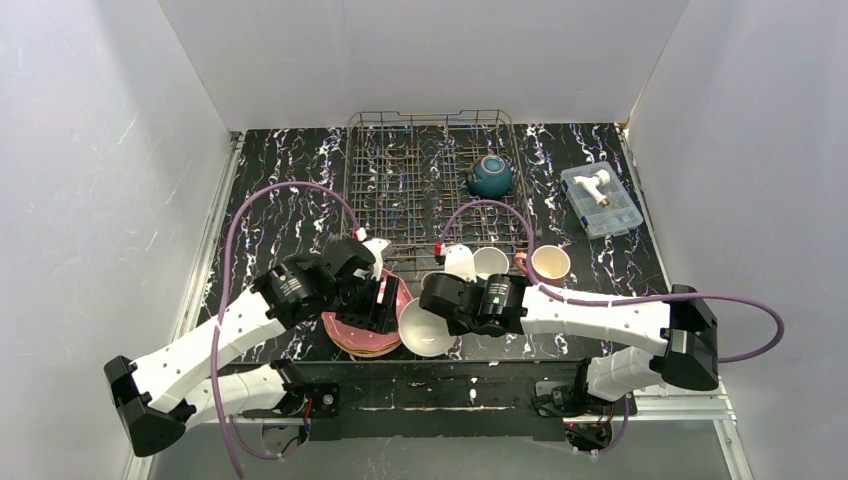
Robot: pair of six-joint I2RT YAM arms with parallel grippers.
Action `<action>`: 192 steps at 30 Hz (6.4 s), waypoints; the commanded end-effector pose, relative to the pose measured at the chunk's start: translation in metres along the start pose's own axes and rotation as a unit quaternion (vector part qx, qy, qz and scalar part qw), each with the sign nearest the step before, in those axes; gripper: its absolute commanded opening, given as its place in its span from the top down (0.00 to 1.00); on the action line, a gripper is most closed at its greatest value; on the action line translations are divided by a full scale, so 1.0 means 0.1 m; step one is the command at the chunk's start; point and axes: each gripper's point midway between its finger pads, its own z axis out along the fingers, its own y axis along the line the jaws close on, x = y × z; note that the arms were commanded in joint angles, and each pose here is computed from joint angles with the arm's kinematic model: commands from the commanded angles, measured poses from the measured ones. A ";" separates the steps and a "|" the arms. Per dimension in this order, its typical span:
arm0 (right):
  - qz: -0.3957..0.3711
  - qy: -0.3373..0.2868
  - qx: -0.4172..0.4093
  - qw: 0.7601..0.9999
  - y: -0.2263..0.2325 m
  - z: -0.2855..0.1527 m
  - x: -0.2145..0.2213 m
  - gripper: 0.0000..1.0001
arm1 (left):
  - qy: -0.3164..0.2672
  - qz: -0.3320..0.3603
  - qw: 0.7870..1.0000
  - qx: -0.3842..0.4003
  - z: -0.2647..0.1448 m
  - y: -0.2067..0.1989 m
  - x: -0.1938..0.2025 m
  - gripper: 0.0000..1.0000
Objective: Load the mixed dishes into the dish rack
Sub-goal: Pick up the bowl from the corner of the board.
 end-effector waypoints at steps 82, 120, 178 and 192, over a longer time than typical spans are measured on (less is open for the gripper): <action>0.112 -0.151 -0.218 0.958 0.31 -0.91 -0.58 0.06 | -0.048 -0.013 0.999 0.011 0.07 -0.11 -0.40 1.00; 0.297 -0.167 -0.458 0.821 0.49 -1.16 -0.93 0.02 | -0.081 -0.108 0.974 0.182 -0.24 -0.29 -0.60 1.00; 0.292 -0.224 -0.435 0.822 0.42 -1.26 -1.21 0.92 | -0.081 -0.127 0.978 0.144 -0.17 -0.13 -0.57 0.62; 0.251 -0.251 -0.366 0.860 0.34 -1.25 -1.46 0.99 | -0.127 -0.097 0.986 0.038 -0.43 0.20 -0.61 0.51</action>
